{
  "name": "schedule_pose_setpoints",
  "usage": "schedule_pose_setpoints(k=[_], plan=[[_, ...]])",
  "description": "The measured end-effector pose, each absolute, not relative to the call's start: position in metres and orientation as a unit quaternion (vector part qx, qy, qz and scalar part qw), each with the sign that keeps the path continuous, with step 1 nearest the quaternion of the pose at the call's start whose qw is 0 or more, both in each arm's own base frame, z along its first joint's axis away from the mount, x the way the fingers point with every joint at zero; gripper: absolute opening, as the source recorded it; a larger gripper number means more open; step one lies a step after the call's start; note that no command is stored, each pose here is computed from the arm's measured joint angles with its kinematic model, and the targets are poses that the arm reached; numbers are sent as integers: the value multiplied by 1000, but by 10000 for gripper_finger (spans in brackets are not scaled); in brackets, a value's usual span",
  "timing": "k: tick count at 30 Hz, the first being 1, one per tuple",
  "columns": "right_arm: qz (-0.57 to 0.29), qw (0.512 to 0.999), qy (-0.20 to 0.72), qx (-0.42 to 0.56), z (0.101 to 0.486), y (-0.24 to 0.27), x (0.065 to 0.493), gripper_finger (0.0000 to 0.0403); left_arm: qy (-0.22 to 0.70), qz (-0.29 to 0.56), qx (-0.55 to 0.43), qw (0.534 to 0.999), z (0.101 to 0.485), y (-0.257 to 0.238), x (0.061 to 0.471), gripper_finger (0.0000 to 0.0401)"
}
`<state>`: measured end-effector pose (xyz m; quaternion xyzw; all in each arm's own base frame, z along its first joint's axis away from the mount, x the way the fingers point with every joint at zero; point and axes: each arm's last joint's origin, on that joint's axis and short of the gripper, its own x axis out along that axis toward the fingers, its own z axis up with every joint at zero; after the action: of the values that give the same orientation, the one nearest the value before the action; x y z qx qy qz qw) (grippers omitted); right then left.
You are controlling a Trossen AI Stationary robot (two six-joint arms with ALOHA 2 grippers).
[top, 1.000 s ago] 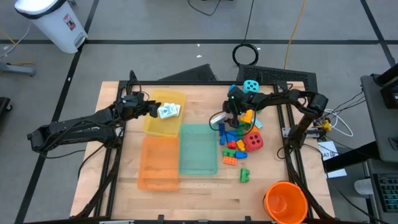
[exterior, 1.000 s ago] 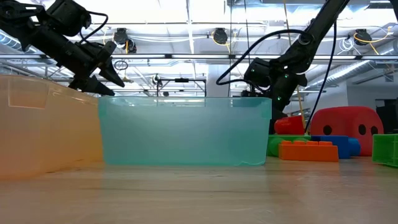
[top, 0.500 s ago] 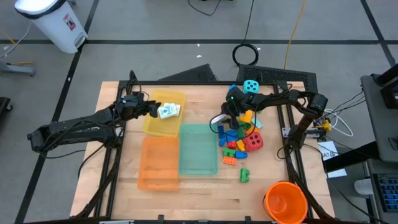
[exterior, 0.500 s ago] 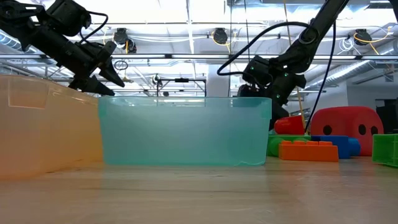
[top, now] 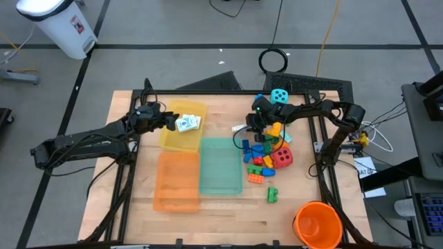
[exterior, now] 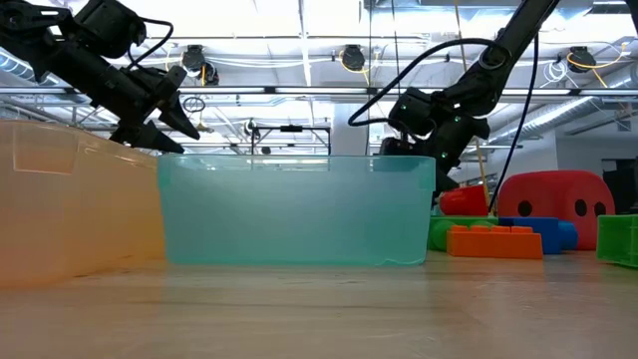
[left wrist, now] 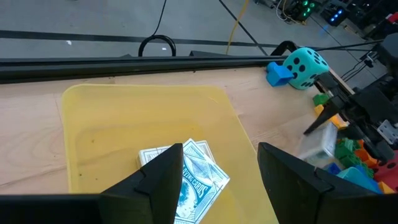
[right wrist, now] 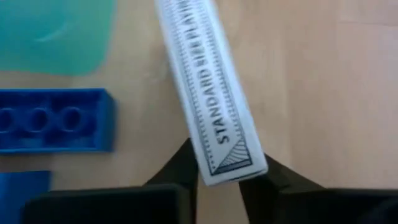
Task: Pick & Place Toys
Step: Put the black deck of cards into the yellow bin
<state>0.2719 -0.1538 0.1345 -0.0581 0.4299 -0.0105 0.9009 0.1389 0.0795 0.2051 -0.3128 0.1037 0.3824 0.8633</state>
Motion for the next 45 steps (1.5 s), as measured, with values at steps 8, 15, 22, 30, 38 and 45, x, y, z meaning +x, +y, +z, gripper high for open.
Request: schedule_pose_setpoints(k=[8,15,22,30,38,45], plan=[[-67,901,420,-83,157,-155,267,21,102,394,-309,859,205,80,138,214],[-127,931,338,-53,209,-146,255,21,77,378,-307,870,210,81,141,214],[-69,961,267,17,229,-126,260,22,33,253,-251,934,222,71,168,214],[-19,969,246,-10,232,-86,281,22,-9,151,-140,979,214,50,214,214],[-20,969,244,-37,233,-67,287,22,41,101,-70,992,218,39,269,214],[-18,969,246,-36,232,-66,287,22,114,73,-4,991,219,29,311,214]])
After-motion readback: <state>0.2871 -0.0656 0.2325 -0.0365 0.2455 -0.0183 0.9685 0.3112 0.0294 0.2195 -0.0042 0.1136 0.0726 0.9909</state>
